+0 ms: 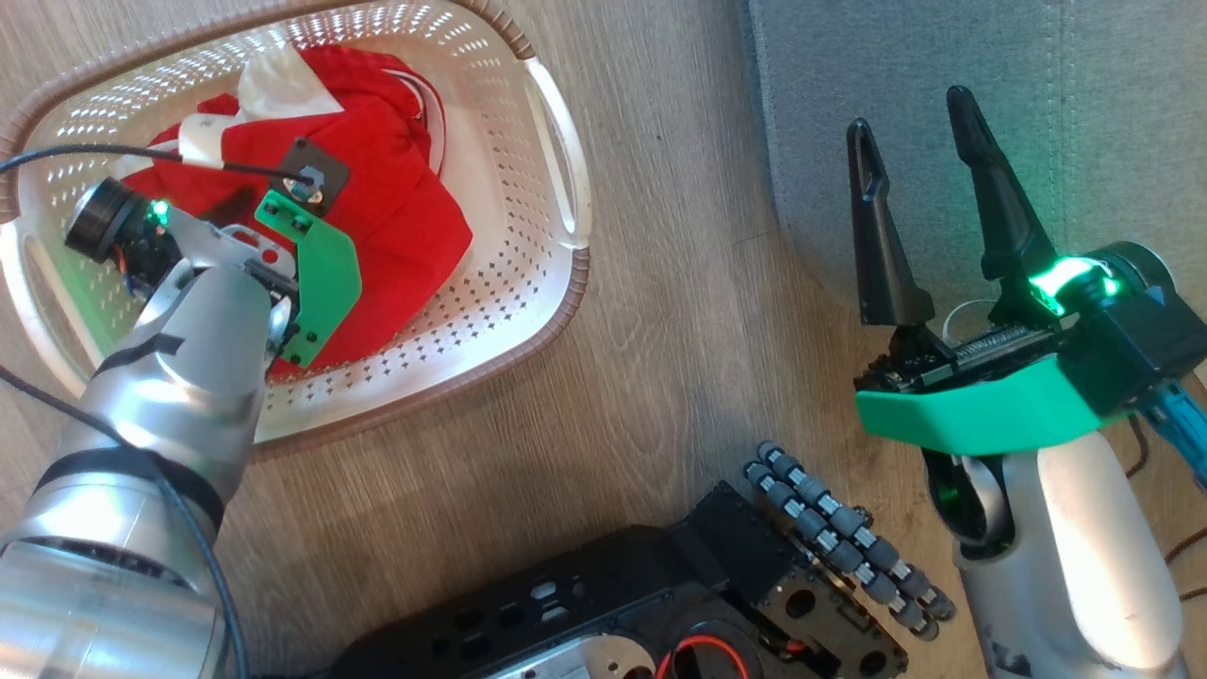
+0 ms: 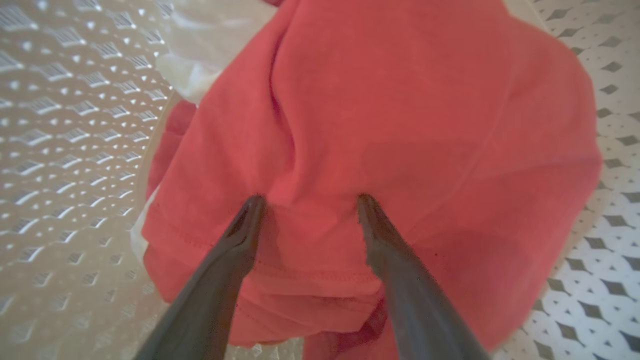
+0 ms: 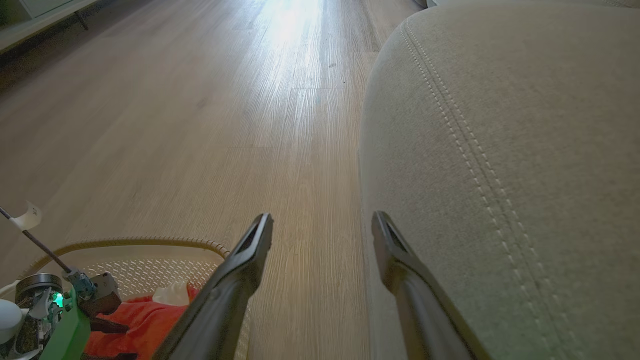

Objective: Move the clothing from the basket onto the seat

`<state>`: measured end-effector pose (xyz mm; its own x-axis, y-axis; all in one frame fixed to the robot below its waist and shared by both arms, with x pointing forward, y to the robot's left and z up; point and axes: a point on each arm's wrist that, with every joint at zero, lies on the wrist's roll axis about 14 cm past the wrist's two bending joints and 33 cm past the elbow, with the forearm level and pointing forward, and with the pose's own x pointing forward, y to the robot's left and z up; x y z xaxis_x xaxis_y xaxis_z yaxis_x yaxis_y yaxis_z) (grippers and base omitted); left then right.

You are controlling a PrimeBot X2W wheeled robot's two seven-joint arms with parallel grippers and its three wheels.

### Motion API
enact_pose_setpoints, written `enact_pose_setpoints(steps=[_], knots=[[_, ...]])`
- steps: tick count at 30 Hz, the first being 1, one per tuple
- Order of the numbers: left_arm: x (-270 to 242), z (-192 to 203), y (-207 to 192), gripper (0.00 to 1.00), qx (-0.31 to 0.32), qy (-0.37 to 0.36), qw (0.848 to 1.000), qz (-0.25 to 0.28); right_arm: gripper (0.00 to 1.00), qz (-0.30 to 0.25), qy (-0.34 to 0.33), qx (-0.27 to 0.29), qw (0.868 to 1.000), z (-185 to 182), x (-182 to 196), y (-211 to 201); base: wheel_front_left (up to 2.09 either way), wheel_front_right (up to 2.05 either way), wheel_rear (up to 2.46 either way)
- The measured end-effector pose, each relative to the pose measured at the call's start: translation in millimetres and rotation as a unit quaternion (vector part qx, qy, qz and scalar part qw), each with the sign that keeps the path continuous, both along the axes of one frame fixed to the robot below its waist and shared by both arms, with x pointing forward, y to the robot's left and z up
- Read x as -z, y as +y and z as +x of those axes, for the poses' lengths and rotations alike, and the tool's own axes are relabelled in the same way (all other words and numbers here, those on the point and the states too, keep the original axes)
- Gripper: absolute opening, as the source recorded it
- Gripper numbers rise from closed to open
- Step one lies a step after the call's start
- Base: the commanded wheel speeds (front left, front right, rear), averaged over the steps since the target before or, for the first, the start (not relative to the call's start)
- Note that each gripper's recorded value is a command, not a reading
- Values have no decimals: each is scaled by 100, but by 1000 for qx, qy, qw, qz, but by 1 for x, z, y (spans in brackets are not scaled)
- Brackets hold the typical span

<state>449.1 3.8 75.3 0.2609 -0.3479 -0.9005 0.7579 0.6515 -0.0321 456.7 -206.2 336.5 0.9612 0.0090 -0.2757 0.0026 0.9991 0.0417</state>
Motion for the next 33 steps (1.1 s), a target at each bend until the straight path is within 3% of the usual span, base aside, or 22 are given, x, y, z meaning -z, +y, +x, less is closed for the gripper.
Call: enact_pose_setpoints(steps=[1, 2, 20, 33], knots=[[0, 0, 0, 53, 0, 0, 1000, 0, 100, 0, 0, 0, 1000, 0, 0, 0, 0, 0, 0], [1, 0, 0, 0, -1, 5, 1000, 0, 100, 0, 0, 0, 1000, 0, 0, 0, 0, 0, 0], [-13, 7, -1, 0, -43, 0, 999, -17, 100, 2, -14, -4, 1000, 6, -9, 2, 0, 0, 0], [-65, 12, 0, 0, -82, -72, 992, -66, 100, 10, -70, -20, 997, 21, -55, 10, 0, 0, 0]])
